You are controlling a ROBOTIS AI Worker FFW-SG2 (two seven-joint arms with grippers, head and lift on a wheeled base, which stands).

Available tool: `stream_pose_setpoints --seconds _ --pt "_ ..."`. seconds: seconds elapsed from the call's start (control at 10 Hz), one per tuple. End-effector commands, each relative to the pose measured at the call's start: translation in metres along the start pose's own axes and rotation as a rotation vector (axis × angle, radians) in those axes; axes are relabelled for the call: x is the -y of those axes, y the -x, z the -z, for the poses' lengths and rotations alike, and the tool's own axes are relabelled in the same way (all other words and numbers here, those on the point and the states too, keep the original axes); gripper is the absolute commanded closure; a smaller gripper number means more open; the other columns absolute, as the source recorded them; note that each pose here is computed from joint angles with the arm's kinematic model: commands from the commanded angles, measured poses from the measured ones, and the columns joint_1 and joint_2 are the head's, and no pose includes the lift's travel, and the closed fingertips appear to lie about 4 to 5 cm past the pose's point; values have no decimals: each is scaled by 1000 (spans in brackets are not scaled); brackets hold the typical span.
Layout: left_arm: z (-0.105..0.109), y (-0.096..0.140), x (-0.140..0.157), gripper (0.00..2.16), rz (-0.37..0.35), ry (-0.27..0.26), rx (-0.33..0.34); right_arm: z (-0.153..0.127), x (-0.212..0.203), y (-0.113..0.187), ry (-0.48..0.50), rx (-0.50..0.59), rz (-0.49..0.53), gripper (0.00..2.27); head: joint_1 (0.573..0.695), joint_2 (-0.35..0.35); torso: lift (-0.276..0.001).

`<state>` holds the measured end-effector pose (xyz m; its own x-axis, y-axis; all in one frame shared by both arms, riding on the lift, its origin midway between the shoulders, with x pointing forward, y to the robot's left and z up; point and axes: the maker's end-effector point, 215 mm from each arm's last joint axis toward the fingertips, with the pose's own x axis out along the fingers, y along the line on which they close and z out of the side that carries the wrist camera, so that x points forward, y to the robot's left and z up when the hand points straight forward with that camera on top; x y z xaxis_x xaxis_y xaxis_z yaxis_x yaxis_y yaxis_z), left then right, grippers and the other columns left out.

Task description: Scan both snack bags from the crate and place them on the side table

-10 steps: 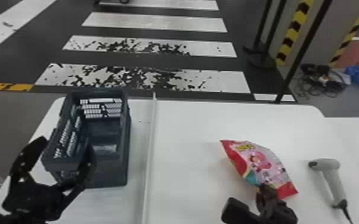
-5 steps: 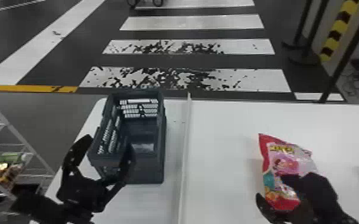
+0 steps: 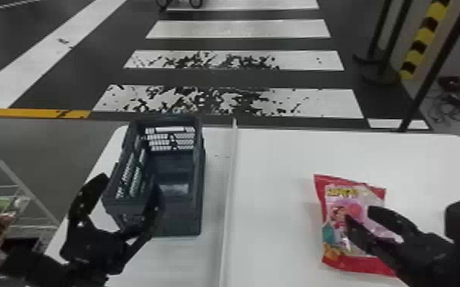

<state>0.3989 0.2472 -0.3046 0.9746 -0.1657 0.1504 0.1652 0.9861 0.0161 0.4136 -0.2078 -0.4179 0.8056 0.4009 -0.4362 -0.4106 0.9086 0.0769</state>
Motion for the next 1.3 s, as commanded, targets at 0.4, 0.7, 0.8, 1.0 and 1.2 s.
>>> stream_pose_setpoints --seconds 0.4,0.7,0.8,1.0,1.2 --pt "2 1 0 83 -2 3 -4 15 6 -37 -77 -17 -64 2229 695 54 -98" --pt "2 0 -1 83 -1 0 -6 32 11 -52 -96 -59 -67 2240 695 60 -98" --pt "1 -1 0 83 0 2 -3 40 13 -55 -97 -78 -62 2240 695 60 -98" --pt "1 -2 0 83 0 0 -3 48 25 -60 -98 -99 -55 2240 695 57 -98" --pt "1 -2 0 83 0 0 -1 57 36 -58 -97 -120 -38 2240 695 47 -98"
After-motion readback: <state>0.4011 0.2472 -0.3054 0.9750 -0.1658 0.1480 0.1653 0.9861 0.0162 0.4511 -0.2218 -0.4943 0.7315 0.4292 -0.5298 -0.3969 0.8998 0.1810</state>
